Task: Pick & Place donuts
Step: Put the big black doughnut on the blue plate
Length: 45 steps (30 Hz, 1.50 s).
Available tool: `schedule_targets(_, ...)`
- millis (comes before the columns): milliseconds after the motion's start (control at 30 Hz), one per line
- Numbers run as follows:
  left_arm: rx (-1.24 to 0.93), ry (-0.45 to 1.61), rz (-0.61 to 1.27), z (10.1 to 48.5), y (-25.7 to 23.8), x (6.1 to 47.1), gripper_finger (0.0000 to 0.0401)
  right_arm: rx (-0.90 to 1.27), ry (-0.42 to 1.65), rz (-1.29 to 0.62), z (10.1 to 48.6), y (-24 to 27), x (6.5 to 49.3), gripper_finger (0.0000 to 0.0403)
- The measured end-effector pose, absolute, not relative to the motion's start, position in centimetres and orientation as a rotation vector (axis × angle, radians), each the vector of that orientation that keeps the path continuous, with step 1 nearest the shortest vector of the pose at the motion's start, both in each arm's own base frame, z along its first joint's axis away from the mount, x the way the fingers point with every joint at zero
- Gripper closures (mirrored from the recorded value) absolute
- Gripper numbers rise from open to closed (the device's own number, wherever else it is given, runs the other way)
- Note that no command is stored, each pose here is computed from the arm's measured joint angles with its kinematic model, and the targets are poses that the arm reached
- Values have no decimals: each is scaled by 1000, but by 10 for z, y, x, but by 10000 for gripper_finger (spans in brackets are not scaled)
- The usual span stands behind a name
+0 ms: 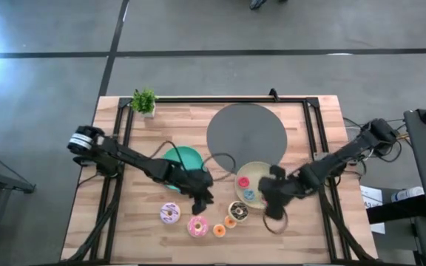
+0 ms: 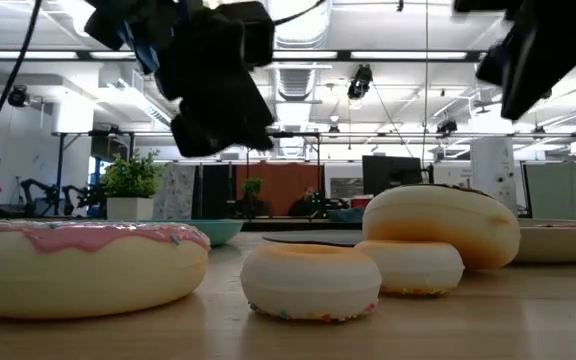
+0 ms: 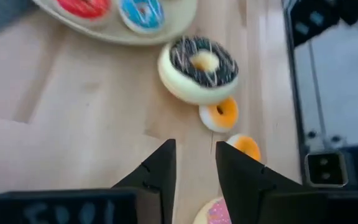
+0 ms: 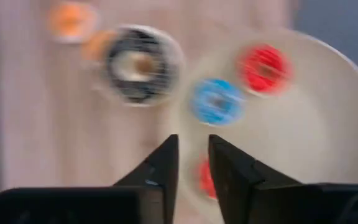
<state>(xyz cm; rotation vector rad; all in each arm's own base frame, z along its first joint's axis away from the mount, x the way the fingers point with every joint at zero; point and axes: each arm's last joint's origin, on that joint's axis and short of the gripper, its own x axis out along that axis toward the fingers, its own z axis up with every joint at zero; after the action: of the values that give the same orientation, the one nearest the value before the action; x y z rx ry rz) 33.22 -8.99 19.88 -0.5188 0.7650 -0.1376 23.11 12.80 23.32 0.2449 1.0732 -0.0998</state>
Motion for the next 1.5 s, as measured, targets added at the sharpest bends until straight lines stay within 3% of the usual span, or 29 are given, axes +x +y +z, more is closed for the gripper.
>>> schedule_targets(300, -419, 757, -186, 197, -102, 362, 250, -148, 1067, 148, 211, 181, 245, 203)
schedule_targets(567, -413, 805, -151, 207, -100, 355, 240, -277, 1072, 164, 179, 203, 278, 152)
schedule_targets(900, -418, 783, -132, 226, -98, 333, 240, -230, 1021, 99, 159, 208, 292, 162)
schedule_targets(1167, -413, 820, -122, 217, -94, 322, 240, -258, 1085, 92, 142, 219, 312, 182)
schedule_targets(1500, -393, 814, -137, 223, -95, 315, 240, -254, 1112, -40, 154, 208, 319, 208)
